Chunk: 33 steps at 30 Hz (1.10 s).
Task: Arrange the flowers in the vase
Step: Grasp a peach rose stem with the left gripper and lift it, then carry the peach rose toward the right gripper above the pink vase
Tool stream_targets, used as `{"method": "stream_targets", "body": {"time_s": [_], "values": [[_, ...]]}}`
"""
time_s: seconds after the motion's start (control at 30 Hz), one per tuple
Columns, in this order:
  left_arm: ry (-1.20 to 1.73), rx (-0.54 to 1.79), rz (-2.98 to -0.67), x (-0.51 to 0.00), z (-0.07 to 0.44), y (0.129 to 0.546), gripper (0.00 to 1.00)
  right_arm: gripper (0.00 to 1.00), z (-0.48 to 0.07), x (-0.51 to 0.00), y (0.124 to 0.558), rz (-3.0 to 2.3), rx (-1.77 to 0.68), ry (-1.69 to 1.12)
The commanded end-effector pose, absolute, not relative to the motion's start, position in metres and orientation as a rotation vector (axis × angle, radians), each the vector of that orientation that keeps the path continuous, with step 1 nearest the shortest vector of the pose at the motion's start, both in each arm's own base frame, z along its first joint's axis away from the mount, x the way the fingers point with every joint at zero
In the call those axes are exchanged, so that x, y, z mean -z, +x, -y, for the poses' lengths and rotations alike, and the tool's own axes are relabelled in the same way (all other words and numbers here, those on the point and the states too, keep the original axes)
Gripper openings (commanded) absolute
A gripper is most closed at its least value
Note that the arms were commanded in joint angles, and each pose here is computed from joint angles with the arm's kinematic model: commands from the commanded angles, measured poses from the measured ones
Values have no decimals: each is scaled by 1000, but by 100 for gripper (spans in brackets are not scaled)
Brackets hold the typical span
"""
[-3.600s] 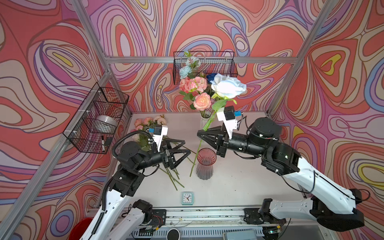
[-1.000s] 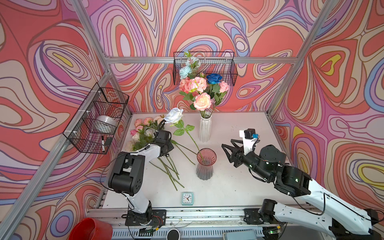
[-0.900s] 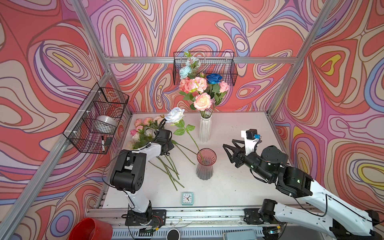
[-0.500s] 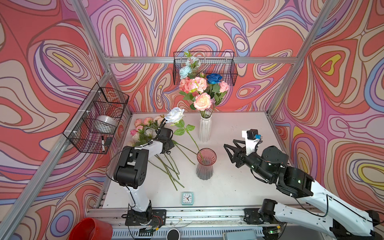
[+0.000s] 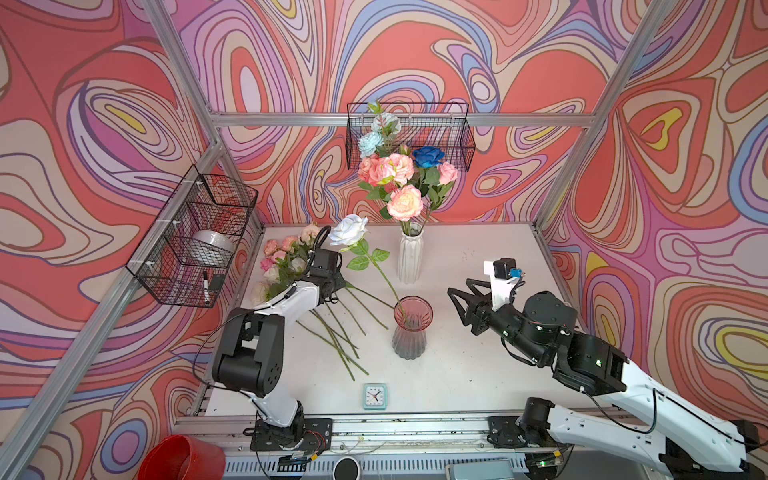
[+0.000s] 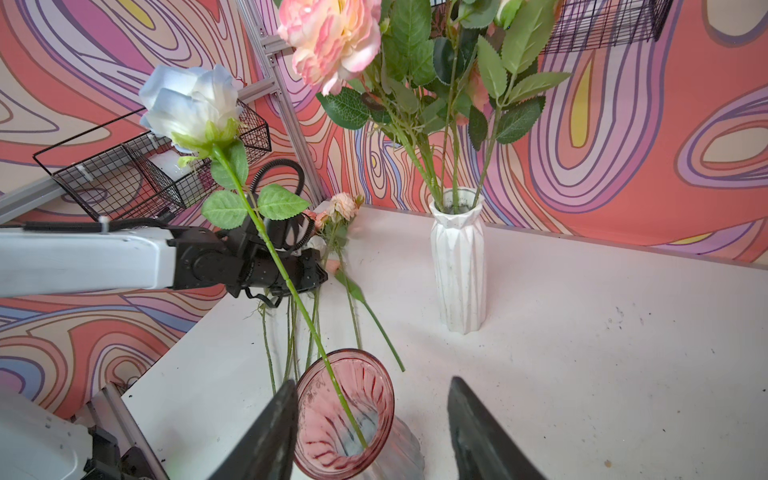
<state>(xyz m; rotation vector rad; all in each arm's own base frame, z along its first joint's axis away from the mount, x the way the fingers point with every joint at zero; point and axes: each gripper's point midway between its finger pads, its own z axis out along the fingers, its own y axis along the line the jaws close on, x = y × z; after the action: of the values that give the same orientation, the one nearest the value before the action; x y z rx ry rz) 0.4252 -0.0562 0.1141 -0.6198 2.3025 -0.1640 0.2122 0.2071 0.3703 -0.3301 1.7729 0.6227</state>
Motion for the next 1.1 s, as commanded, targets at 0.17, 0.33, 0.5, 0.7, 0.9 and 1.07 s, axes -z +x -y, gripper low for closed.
{"method": "stream_targets", "body": {"time_s": [0.17, 0.33, 0.5, 0.7, 0.9, 1.07], "values": [[-600, 214, -2043, -232, 37, 384, 0, 59, -205, -383, 212, -1749, -630, -315], [-556, 347, -1955, -292, 41, 333, 0, 59, -207, -388, 212, -1739, -643, -316], [-460, 486, -1925, -322, 50, 278, 0, 60, -213, -392, 210, -1730, -679, -332], [-214, 708, -1803, -366, 75, 212, 0, 62, -248, -404, 196, -1691, -831, -485], [44, 859, -1585, -420, 94, 152, 0, 61, -299, -411, 184, -1687, -991, -690], [329, 1077, -1490, -446, 135, 123, 0, 62, -337, -438, 168, -1593, -1184, -831]]}}
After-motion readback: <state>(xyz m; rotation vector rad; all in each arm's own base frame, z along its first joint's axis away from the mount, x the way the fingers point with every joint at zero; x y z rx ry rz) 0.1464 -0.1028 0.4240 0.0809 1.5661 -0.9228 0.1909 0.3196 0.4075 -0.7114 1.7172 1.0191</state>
